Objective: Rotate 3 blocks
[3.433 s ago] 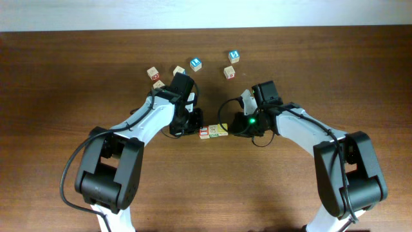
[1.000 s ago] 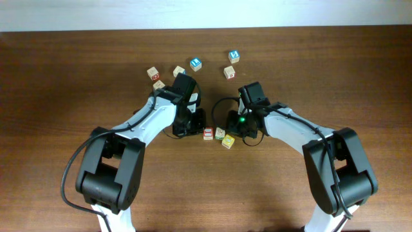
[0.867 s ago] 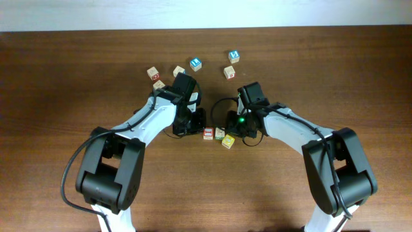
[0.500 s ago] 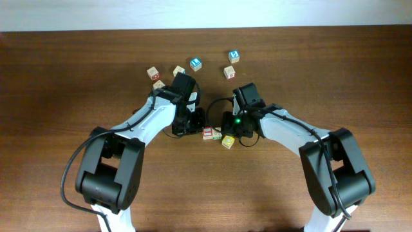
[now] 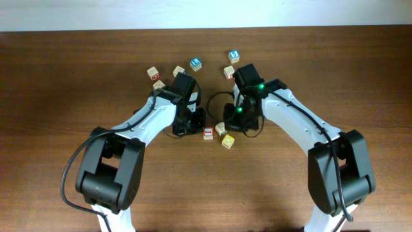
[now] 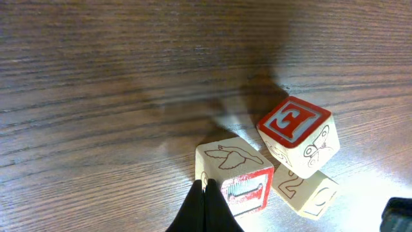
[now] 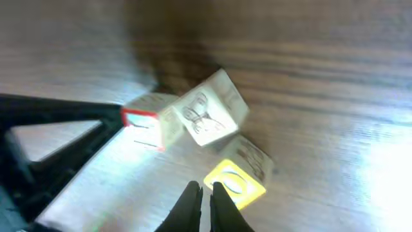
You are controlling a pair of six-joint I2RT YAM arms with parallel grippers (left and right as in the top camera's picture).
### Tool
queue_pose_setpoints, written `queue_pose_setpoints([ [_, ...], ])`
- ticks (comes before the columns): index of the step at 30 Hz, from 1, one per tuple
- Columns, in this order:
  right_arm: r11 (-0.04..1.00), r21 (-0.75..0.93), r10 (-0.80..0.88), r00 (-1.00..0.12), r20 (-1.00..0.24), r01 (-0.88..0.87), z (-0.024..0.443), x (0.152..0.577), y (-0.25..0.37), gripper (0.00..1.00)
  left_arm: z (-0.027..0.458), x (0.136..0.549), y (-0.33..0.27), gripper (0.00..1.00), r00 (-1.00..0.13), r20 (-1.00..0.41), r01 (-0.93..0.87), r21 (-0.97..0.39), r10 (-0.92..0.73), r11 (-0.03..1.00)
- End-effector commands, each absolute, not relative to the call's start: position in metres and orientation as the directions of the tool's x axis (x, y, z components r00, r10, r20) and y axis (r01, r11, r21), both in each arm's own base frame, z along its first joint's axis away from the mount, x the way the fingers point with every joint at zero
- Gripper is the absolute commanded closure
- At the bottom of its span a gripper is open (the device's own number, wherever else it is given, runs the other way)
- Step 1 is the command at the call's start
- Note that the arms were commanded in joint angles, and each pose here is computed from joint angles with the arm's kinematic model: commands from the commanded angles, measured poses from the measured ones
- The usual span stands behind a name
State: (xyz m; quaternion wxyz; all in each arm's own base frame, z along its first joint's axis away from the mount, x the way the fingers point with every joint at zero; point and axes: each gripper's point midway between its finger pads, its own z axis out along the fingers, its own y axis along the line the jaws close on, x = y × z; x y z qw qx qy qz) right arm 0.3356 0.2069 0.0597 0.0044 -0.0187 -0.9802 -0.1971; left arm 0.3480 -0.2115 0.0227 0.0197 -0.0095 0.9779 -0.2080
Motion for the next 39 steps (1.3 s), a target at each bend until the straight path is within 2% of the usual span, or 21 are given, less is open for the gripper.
queue_pose_setpoints([
  [1, 0.947, 0.321, 0.034, -0.999, 0.014, 0.037, 0.056, 0.334, 0.195, 0.91, 0.020, 0.345, -0.214, 1.00, -1.000, -0.027, 0.003, -0.413, -0.009, 0.911],
  [6, 0.958, 0.272, 0.058, -0.991, 0.120, 0.089, 0.046, 0.307, 0.185, 0.91, 0.020, 0.345, -0.214, 1.00, -1.000, -0.028, 0.003, -0.412, -0.009, 0.911],
  [10, 0.948, 0.265, 0.142, -0.980, 0.138, 0.174, 0.019, 0.299, 0.182, 0.92, 0.020, 0.345, -0.214, 1.00, -1.000, -0.027, 0.003, -0.412, -0.008, 0.911],
  [13, 0.941, 0.282, 0.159, -0.980, 0.119, 0.186, 0.008, 0.300, 0.183, 0.96, 0.020, 0.345, -0.214, 1.00, -1.000, -0.027, 0.003, -0.412, -0.008, 0.911],
  [25, 0.914, 0.381, 0.163, -0.986, -0.032, 0.138, 0.013, 0.334, 0.214, 0.96, 0.020, 0.345, -0.214, 1.00, -1.000, -0.027, 0.003, -0.412, -0.009, 0.911],
  [39, 0.912, 0.397, 0.139, -0.989, -0.057, 0.105, 0.005, 0.338, 0.227, 0.96, 0.020, 0.345, -0.214, 1.00, -1.000, -0.027, 0.003, -0.412, -0.009, 0.911],
])
